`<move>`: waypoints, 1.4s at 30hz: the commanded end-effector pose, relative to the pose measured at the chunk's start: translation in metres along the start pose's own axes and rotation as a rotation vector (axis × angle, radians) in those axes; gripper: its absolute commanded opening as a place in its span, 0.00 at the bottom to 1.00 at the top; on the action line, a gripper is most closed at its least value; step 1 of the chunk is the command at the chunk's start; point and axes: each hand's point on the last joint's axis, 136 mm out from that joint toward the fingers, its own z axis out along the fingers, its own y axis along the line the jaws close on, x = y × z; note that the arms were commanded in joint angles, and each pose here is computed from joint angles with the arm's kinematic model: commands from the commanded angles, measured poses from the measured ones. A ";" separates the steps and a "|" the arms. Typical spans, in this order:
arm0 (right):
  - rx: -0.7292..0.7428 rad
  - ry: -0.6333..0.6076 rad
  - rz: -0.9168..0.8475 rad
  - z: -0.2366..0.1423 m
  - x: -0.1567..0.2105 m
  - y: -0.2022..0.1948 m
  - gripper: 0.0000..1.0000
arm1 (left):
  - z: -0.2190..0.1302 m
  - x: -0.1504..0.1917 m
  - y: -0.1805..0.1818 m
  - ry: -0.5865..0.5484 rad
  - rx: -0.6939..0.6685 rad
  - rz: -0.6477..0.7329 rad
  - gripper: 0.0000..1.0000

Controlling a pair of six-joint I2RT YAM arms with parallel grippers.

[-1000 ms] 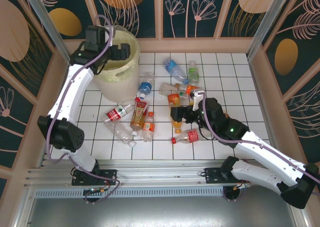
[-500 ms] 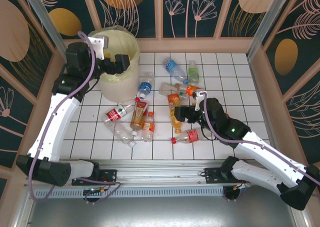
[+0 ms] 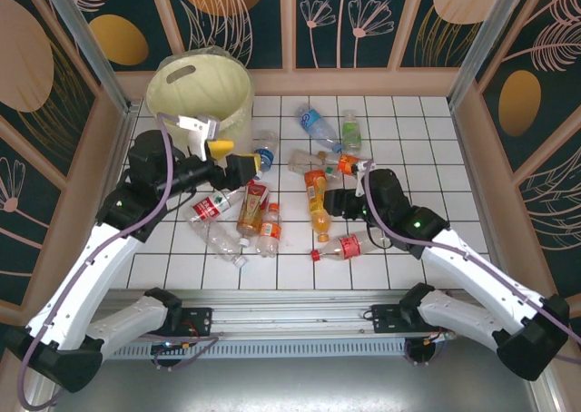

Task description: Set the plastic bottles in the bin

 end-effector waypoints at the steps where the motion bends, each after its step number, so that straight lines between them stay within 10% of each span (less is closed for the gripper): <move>1: -0.001 0.113 0.029 0.015 0.028 -0.005 0.72 | 0.010 0.016 -0.018 0.029 0.111 -0.013 0.99; 20: 0.125 0.255 0.048 0.051 0.068 -0.036 0.81 | 0.048 0.083 -0.003 0.074 0.177 -0.164 0.99; 32: -0.160 0.293 0.135 0.060 0.060 0.045 0.76 | 0.041 0.101 0.040 0.149 -0.086 -0.094 0.99; 42: -0.173 0.335 0.302 0.082 0.092 0.086 0.73 | 0.007 0.084 0.000 0.118 0.045 0.037 0.99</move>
